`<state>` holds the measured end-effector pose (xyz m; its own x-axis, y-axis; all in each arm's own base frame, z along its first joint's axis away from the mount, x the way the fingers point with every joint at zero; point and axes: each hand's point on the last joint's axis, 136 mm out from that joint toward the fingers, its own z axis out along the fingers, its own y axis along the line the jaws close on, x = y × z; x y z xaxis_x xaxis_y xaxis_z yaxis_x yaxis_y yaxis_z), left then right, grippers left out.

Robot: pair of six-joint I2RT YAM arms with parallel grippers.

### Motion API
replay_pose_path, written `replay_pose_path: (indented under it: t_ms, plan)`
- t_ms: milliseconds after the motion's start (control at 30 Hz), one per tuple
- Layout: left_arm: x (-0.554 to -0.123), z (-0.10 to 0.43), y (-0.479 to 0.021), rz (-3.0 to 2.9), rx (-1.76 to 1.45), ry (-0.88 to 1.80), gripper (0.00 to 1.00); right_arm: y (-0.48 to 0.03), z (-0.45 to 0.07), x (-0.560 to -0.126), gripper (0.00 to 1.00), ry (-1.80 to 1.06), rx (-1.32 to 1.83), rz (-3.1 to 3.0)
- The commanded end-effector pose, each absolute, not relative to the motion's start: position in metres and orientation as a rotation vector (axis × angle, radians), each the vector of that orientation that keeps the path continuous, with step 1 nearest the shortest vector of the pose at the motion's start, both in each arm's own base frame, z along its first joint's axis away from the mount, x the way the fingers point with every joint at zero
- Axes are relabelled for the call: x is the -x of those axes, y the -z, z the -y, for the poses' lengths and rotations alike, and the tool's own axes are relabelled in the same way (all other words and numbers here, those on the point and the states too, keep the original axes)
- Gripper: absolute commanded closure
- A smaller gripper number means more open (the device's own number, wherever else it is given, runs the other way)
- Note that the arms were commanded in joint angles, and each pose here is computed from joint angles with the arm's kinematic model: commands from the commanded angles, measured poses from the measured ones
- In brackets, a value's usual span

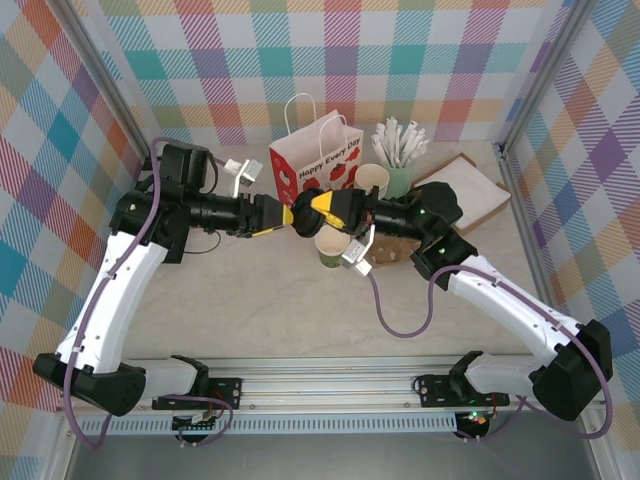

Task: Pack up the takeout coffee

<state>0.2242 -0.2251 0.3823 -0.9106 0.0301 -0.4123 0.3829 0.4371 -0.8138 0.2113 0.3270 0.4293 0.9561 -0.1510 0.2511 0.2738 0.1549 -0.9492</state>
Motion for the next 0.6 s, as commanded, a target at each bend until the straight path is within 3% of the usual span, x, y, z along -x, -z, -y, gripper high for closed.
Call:
replay_pose_path:
  t_ms: [0, 333, 567]
  plan:
    - [-0.225, 0.230, -0.385, -2.324, -0.396, 1.533, 0.49, -0.438, -0.330, -0.202, 1.00, 0.279, 1.369, 0.152]
    - [-0.225, 0.230, -0.377, -2.342, -0.391, 1.536, 0.65, -0.435, -0.337, -0.202, 1.00, 0.270, 1.392, 0.141]
    - [-0.227, 0.232, -0.376, -2.341, -0.393, 1.550, 0.66, -0.435, -0.342, -0.205, 1.00, 0.298, 1.385, 0.144]
